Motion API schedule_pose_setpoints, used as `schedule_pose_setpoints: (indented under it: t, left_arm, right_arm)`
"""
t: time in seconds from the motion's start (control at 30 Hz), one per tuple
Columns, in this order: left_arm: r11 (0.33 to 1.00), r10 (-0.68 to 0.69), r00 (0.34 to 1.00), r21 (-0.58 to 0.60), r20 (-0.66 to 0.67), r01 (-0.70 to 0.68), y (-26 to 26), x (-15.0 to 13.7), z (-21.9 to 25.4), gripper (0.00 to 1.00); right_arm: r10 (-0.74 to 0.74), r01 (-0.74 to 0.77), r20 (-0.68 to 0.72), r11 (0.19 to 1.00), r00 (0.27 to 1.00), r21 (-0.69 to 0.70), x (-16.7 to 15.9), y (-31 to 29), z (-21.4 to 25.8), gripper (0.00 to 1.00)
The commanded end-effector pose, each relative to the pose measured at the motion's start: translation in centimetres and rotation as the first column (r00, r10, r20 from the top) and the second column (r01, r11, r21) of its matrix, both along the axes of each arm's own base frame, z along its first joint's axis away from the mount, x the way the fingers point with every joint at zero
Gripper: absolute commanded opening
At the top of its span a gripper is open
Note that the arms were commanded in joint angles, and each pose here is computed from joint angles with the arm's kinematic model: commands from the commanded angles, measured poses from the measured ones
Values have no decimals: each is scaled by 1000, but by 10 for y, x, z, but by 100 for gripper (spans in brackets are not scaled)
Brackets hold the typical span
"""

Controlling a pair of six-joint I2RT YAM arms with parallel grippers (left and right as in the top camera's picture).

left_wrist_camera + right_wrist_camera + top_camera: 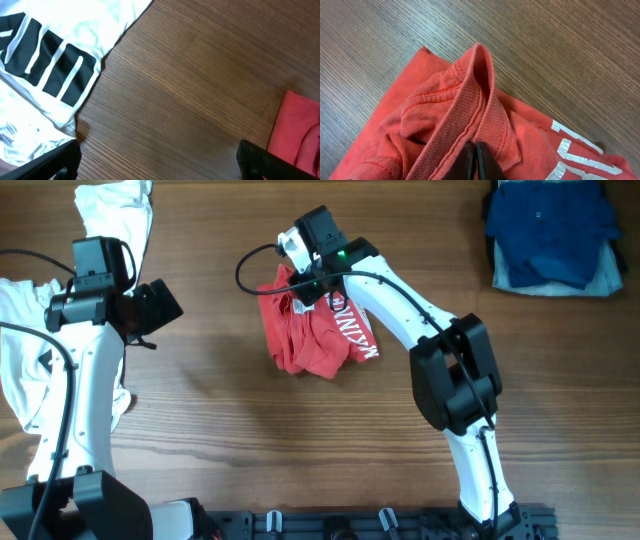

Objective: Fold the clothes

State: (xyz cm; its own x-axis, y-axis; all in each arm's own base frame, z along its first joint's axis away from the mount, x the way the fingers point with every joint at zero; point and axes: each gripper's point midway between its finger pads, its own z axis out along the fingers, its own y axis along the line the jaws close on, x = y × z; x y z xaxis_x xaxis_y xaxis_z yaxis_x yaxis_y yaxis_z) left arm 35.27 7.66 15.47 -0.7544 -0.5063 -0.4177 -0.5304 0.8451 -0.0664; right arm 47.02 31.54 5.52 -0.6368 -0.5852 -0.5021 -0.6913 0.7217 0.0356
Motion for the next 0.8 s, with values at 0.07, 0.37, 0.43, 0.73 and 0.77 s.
schedule_pose_setpoints:
  t: [0.07,0.37,0.43,0.73,0.77]
  left_arm:
    - [1000,3,1000,-6,-5,-3,0,-2,-3,100]
    - [1000,3,1000,-6,-4,-3,0,-2,-3,100]
    - [1000,3,1000,-6,-3,-3,0,-1,-3,100]
    - [1000,3,1000,-4,7,-3,0,1,-2,100]
    - [1000,3,1000,-4,7,-3,1,1,-2,100]
  right_arm:
    - [57,-56,-11,997,998,61,-15,24,20,4]
    - [206,-202,-25,974,978,104,-57,60,46,4]
    - [221,-216,-41,971,974,107,-64,64,46,4]
    - [167,-164,-18,980,986,110,-63,54,77,10]
    - [109,-107,-18,990,994,97,-57,46,78,25]
